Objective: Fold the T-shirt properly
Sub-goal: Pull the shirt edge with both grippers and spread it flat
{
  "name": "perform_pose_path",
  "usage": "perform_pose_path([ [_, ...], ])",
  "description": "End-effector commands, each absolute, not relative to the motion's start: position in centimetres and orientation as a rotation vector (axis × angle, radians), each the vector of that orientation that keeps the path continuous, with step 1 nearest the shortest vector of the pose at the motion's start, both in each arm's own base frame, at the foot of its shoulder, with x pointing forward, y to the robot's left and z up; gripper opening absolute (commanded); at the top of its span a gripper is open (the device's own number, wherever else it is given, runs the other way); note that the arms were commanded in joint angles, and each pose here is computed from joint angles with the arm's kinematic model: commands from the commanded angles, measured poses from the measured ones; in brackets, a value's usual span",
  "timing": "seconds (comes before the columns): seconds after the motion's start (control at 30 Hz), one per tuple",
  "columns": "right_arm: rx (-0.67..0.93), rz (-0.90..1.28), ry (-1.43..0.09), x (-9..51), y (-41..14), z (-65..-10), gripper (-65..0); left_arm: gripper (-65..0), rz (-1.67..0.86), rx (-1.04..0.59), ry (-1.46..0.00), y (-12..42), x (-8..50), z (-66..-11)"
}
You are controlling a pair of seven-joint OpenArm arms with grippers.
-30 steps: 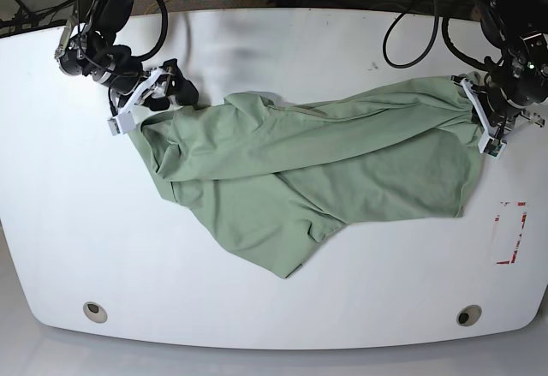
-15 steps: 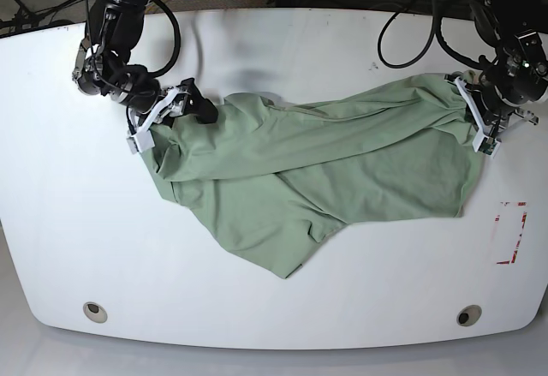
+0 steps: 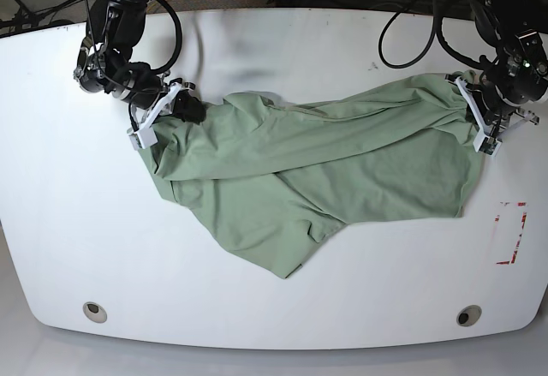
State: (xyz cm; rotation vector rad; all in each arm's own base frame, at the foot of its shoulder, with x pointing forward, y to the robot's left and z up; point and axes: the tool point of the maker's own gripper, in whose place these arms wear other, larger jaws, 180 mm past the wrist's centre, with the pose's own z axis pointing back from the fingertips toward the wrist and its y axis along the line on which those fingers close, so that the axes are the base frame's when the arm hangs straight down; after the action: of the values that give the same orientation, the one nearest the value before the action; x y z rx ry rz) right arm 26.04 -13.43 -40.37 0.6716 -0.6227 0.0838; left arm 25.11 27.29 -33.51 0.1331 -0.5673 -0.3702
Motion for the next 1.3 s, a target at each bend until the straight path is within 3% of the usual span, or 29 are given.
perform_pose_path([
  [0.0,0.649,0.122,-0.702,26.7,-14.0,-38.2,-65.0,-64.6,-0.381,0.151,-0.603,27.5,25.8,-32.4],
  [0.4,0.427,0.112,-0.733,19.4,-18.9,-35.2,-65.0,-64.6,-0.383,0.151,-0.604,27.5,25.9,-32.4],
  [0.97,0.590,-0.040,-0.594,10.7,-16.7,-36.6,-65.0,-64.6,-0.399,0.144,-0.580,27.2,25.2,-33.0],
  [1.27,0.617,-0.074,-0.548,8.4,-16.6,-36.6,-65.0,-64.6,-0.428,0.119,-0.429,27.3,20.2,-36.2],
])
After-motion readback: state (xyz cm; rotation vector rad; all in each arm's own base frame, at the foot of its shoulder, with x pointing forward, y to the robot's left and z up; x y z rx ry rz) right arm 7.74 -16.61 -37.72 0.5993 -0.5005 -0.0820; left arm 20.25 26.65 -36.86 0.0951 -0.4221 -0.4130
